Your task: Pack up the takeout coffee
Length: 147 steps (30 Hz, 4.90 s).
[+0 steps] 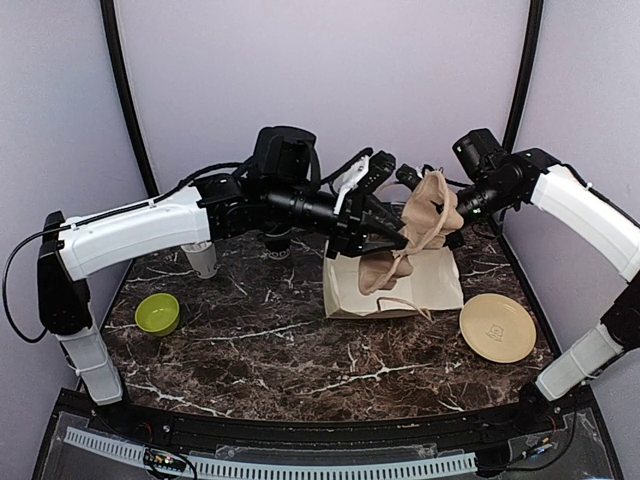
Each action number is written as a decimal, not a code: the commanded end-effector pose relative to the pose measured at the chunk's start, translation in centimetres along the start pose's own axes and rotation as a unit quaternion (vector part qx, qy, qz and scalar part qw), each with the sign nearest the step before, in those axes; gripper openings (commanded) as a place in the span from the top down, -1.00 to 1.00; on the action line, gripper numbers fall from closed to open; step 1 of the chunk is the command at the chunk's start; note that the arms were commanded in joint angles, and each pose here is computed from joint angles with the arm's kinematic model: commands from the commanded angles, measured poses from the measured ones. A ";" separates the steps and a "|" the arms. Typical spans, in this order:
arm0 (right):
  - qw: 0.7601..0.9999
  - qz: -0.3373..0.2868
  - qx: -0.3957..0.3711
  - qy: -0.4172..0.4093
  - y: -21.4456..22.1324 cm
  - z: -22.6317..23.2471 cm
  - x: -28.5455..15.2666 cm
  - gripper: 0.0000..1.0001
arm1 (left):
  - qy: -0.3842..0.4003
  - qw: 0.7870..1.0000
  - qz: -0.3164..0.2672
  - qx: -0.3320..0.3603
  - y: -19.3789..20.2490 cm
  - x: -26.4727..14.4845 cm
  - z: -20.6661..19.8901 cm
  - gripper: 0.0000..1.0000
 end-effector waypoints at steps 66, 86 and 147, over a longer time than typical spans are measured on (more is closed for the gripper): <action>0.996 -0.042 0.040 0.069 -6.0 -1.1 -7.4 -0.14 | -0.167 0.864 0.439 -0.181 19.4 -0.8 -1.3 0.47; 0.995 -0.040 0.044 0.076 -5.6 -1.8 -7.0 -0.14 | -0.184 0.822 0.506 -0.187 24.7 -0.8 -0.1 0.17; 0.999 0.020 -0.031 -0.022 -7.2 -5.5 5.1 1.00 | -0.463 0.880 -0.034 -0.102 -0.1 -20.0 5.4 -0.78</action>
Point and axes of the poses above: each gripper's point midway between its finger pads, its own x axis out along the fingers, its own z axis along the line the jaws close on, y = z × x, the point moved 1 cm from there along -x, back along the fingers, and after that the axes turned 12 degrees about -x, right-handed, at the moved point
